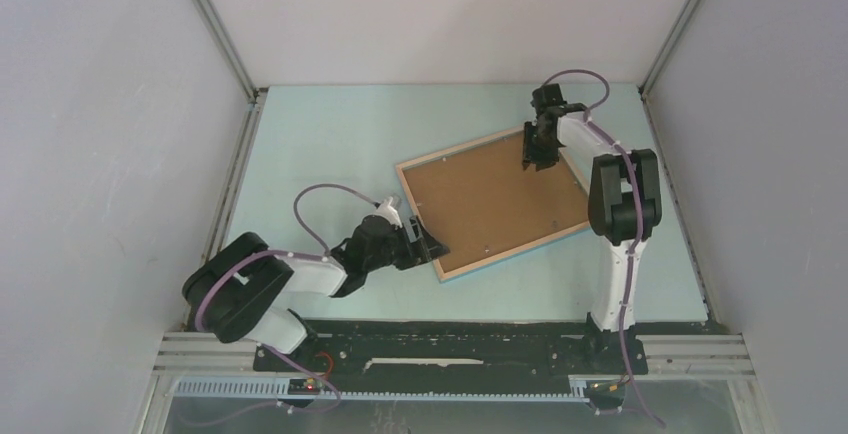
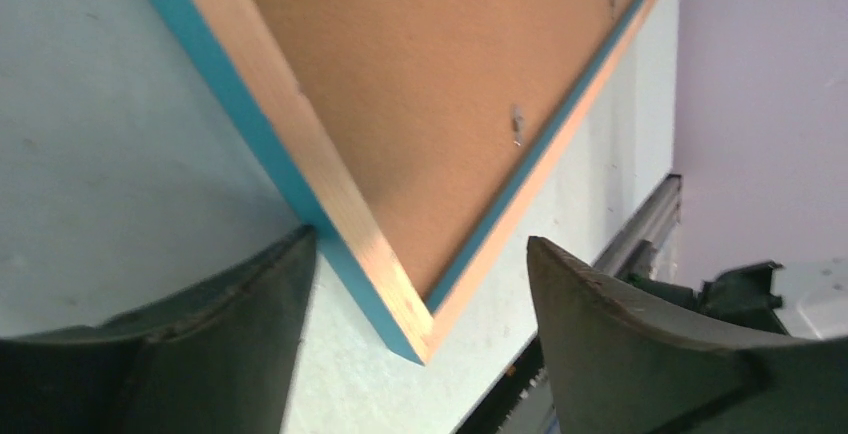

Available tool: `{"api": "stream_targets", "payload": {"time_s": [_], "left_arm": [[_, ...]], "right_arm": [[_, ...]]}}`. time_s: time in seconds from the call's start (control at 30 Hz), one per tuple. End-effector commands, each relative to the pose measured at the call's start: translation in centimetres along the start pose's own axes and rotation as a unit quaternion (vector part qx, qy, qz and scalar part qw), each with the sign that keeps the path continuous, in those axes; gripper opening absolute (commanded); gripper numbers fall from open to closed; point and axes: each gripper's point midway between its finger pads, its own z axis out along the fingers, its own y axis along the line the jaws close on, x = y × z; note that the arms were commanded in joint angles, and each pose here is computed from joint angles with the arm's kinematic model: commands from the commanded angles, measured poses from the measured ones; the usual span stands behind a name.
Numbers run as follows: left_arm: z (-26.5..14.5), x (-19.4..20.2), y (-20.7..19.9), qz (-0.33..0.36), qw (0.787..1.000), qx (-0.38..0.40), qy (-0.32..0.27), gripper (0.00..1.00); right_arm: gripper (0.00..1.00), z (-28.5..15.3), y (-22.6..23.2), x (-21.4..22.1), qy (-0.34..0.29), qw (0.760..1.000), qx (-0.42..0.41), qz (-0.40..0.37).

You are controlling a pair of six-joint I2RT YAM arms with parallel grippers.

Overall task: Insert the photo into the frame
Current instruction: Install the photo frame at the center of the board, then adjust the photo frame at the center of the board.

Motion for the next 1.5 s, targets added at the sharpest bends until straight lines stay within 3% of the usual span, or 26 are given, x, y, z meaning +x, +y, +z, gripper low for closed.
{"api": "stream_targets", "payload": {"time_s": [0.0,0.1,0.2,0.37,0.57,0.73,0.93,1.07,1.13,1.3,1.47], "left_arm": [[-1.9,-0.4,-3.4,0.037,0.998,0.044,-0.005,0.86],[-3.9,-1.8,-3.5,0.069,0.997,0.013,-0.025,0.93],[-6.9,-6.0,-5.2,0.115,0.988,-0.021,-0.103,0.98],[-11.0,-13.9,-7.4,0.149,0.960,-0.083,-0.223,1.00],[-10.1,-22.0,-9.7,0.136,0.945,-0.108,-0.277,1.00],[-5.3,-26.4,-7.9,0.141,0.951,-0.127,-0.245,1.00],[3.6,-28.9,-4.9,0.136,0.978,-0.102,-0.121,1.00],[9.0,-27.6,-3.7,0.125,0.989,-0.073,-0.026,1.00],[10.4,-27.0,-2.5,0.114,0.991,-0.076,-0.006,1.00],[12.5,-25.5,-0.1,0.088,0.992,-0.088,0.030,1.00],[12.9,-21.7,2.2,0.032,0.992,-0.093,0.077,1.00]], "right_arm": [[0.51,-5.9,3.0,-1.4,-0.059,0.998,-0.037,0.008],[0.67,-9.9,3.4,-0.1,-0.093,0.994,-0.050,0.016],[0.76,-12.3,3.2,2.6,-0.112,0.991,-0.072,0.035],[0.81,-12.8,0.1,7.5,-0.102,0.990,-0.051,0.086],[0.83,-11.8,-3.1,10.9,-0.095,0.976,-0.040,0.189],[0.84,-11.2,-9.0,12.5,-0.111,0.953,0.003,0.281],[0.84,-10.2,-10.8,12.5,-0.114,0.939,-0.006,0.325],[0.83,-8.6,-9.9,12.5,-0.092,0.941,-0.032,0.325],[0.83,-7.9,-9.4,12.5,-0.083,0.945,-0.045,0.314],[0.83,-6.2,-7.1,12.5,-0.053,0.958,-0.072,0.273],[0.82,-5.0,-4.4,11.4,-0.044,0.967,-0.093,0.234]]}}
